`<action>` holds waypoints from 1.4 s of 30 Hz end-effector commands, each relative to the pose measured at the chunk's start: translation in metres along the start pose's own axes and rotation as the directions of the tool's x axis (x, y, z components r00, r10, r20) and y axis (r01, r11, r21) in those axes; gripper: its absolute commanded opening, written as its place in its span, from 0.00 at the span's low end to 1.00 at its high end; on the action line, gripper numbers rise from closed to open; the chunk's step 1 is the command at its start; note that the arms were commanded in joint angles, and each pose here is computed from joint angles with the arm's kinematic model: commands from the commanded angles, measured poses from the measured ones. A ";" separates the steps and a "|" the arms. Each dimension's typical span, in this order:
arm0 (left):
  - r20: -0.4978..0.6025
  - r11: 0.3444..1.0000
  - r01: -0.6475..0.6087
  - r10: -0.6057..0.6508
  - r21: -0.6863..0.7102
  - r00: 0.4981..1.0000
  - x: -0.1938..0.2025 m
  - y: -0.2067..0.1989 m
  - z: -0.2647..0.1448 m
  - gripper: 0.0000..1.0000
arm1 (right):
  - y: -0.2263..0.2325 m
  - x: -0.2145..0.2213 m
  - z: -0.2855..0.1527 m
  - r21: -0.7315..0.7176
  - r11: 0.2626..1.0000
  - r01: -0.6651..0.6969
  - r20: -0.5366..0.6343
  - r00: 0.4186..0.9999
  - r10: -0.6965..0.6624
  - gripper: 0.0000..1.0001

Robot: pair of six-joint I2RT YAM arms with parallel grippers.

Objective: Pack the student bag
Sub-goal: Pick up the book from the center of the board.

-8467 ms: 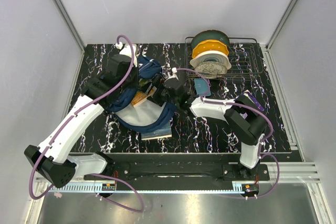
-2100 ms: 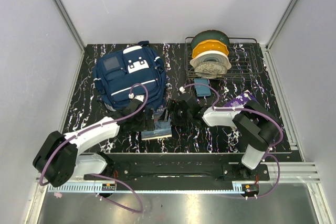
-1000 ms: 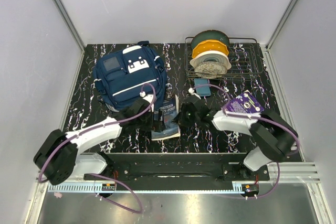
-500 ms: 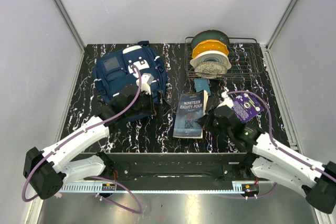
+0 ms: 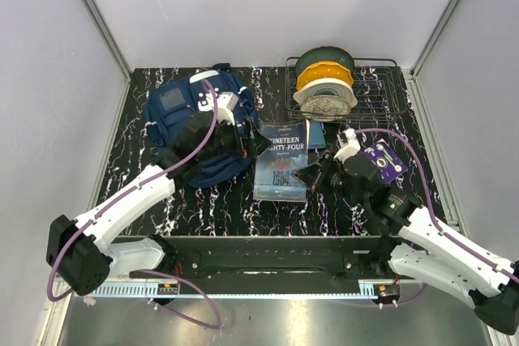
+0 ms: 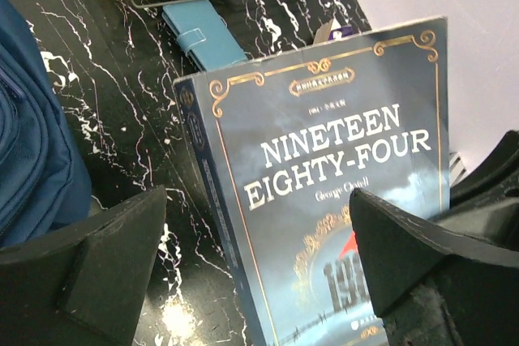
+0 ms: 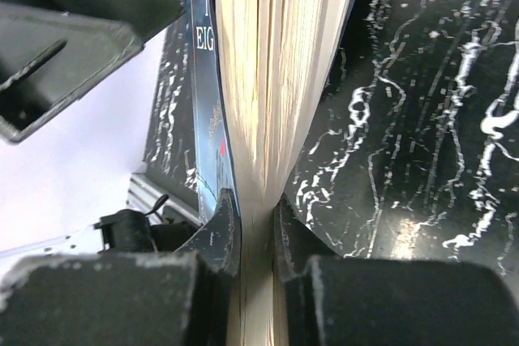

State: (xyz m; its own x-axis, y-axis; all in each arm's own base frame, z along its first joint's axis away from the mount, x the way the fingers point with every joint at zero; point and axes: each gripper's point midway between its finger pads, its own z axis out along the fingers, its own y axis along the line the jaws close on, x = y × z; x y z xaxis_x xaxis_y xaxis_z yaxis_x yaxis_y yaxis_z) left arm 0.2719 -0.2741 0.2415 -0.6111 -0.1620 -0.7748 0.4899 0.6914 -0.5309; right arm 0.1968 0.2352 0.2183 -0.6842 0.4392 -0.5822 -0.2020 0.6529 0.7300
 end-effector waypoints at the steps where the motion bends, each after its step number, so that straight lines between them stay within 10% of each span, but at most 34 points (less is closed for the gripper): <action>1: 0.103 0.995 0.012 -0.023 0.101 0.994 -0.035 -0.016 -0.002 0.99 | 0.088 -0.050 -0.027 -0.347 0.938 0.005 0.151 0.987 0.051 0.00; 22: 0.126 0.924 -0.074 0.028 0.376 0.992 -0.053 -0.048 -0.018 0.93 | 0.117 -0.032 -0.019 -0.530 0.848 0.015 0.081 0.996 0.033 0.00; 29: 0.111 0.914 -0.084 0.043 0.398 0.993 -0.048 -0.052 -0.021 0.32 | 0.113 -0.028 -0.009 -0.511 0.860 0.012 0.069 0.997 0.028 0.00; 30: 0.101 0.917 -0.079 0.043 0.391 0.994 -0.046 -0.050 -0.020 0.12 | 0.110 -0.027 -0.007 -0.503 0.864 0.011 0.067 0.997 0.026 0.00; 34: 0.106 0.946 -0.068 0.036 0.317 0.994 -0.051 -0.039 -0.017 0.00 | 0.094 -0.030 0.002 -0.414 0.910 0.001 0.086 0.996 0.038 0.03; 37: 0.128 0.966 -0.063 0.031 0.250 0.991 -0.056 -0.029 -0.018 0.00 | 0.083 -0.034 0.005 -0.347 0.938 0.003 0.103 0.994 0.035 0.28; 38: 0.144 0.973 -0.059 0.027 0.225 0.989 -0.059 -0.025 -0.019 0.00 | 0.074 -0.031 0.008 -0.304 0.953 0.000 0.095 0.995 0.030 0.66; 42: 0.195 0.999 -0.005 -0.005 0.048 0.981 -0.074 0.009 -0.025 0.00 | 0.052 -0.043 0.006 -0.190 0.981 -0.038 0.154 0.986 0.068 0.99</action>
State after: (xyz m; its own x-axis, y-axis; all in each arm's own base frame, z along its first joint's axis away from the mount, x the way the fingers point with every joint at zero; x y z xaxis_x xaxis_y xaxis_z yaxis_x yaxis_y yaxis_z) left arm 0.2833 -0.2683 0.2798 -0.5792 -0.2302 -0.7820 0.5929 0.5394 -0.5979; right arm 0.2020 0.2749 0.2402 -0.6935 0.4521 -0.5610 -0.3294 0.4936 0.8049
